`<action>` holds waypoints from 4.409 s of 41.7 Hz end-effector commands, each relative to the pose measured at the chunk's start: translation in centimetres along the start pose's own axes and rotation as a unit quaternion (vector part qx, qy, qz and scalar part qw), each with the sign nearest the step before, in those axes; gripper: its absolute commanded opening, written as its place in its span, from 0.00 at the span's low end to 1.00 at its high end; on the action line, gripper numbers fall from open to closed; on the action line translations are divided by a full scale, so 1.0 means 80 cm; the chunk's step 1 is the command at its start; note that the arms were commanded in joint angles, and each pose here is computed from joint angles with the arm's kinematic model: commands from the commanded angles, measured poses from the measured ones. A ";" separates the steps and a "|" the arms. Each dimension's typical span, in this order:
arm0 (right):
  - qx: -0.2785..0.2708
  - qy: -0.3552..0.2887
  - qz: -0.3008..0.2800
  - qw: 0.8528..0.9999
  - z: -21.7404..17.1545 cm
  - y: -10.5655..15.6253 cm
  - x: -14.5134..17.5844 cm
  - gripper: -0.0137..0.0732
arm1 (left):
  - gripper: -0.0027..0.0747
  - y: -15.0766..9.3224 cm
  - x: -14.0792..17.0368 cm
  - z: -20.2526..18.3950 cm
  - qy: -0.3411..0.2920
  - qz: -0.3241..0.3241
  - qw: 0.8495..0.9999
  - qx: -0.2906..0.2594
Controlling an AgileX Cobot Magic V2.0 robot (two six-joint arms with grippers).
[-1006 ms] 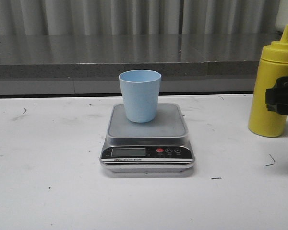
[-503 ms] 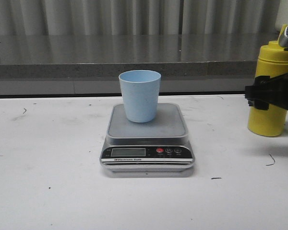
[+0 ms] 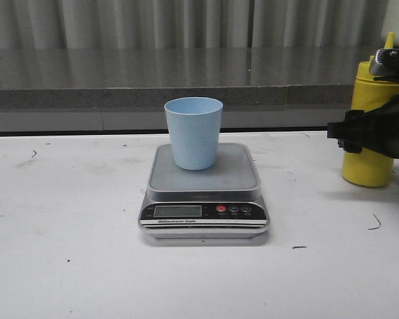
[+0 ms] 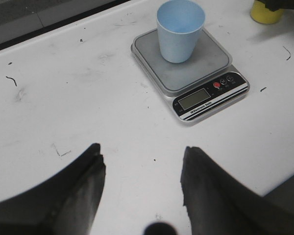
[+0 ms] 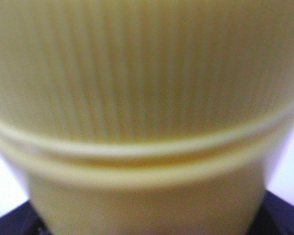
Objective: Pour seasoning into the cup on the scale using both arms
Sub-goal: 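Close the right gripper around the yellow squeeze bottle, then lift the yellow bottle and tilt its nozzle down toward the blue cup, then bring the yellow bottle back upright and lower it onto the table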
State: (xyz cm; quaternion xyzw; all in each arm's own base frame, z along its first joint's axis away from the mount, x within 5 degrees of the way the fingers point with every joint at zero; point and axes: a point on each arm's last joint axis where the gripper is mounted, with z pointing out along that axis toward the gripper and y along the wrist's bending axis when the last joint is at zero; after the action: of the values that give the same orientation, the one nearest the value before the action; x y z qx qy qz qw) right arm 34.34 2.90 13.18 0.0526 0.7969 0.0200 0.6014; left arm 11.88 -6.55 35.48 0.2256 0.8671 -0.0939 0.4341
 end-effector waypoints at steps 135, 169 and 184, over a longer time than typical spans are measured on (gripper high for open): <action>-0.006 0.169 -0.396 0.903 -0.090 0.086 -0.242 0.47 | 0.50 -0.001 -0.016 -0.008 -0.049 0.002 0.999 0.003; -0.063 -0.044 -0.110 0.991 -0.093 0.015 -0.115 0.47 | 0.50 -0.001 -0.016 -0.008 -0.049 0.002 0.999 0.003; -0.054 -0.082 -0.056 0.994 -0.050 0.011 -0.077 0.47 | 0.50 -0.001 -0.016 -0.008 -0.049 0.002 0.999 0.003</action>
State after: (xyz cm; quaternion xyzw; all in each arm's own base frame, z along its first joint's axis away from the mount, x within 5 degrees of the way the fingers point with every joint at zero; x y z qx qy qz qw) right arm 31.37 3.51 17.97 -0.0424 0.8102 0.0201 0.5843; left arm 11.88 -6.55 35.48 0.2262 0.8669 -0.0935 0.4342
